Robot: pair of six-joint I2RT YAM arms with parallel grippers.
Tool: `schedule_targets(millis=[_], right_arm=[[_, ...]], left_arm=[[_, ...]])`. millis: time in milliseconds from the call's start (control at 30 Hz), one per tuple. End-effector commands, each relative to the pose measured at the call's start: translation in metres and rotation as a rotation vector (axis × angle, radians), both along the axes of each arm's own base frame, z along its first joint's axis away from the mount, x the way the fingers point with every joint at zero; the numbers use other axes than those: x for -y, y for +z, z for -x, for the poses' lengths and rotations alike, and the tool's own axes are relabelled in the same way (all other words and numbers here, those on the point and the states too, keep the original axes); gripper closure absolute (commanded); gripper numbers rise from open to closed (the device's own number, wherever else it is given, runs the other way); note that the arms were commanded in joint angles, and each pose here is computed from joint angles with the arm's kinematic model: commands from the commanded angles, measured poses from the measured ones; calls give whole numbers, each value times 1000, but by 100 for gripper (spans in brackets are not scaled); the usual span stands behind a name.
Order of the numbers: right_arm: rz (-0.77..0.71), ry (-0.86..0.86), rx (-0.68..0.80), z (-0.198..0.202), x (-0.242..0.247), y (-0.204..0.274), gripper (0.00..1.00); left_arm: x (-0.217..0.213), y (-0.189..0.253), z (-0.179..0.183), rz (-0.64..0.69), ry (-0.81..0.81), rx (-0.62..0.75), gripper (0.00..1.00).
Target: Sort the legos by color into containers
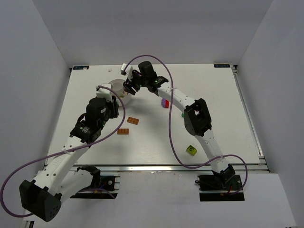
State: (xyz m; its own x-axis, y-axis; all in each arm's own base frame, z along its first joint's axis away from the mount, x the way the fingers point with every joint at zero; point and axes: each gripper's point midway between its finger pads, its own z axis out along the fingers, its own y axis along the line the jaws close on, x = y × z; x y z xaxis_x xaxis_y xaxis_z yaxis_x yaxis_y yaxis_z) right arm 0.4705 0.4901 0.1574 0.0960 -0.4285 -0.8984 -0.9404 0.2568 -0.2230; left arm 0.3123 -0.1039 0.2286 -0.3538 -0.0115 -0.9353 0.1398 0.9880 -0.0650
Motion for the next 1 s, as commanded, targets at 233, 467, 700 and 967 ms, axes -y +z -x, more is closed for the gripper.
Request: schedule_targets(millis=[233, 467, 700, 967], right_arm=[[-91, 67, -97, 63, 38, 80, 46], [-174, 254, -324, 188, 123, 101, 100], [-216, 449, -400, 280, 168, 125, 54], [-282, 394, -375, 282, 195, 123, 52]], left_arm=[[-3, -5, -5, 33, 0, -3, 100], [3, -21, -27, 156, -73, -71, 100], [7, -23, -77, 174, -44, -113, 100], [0, -42, -108, 95, 29, -229, 100]])
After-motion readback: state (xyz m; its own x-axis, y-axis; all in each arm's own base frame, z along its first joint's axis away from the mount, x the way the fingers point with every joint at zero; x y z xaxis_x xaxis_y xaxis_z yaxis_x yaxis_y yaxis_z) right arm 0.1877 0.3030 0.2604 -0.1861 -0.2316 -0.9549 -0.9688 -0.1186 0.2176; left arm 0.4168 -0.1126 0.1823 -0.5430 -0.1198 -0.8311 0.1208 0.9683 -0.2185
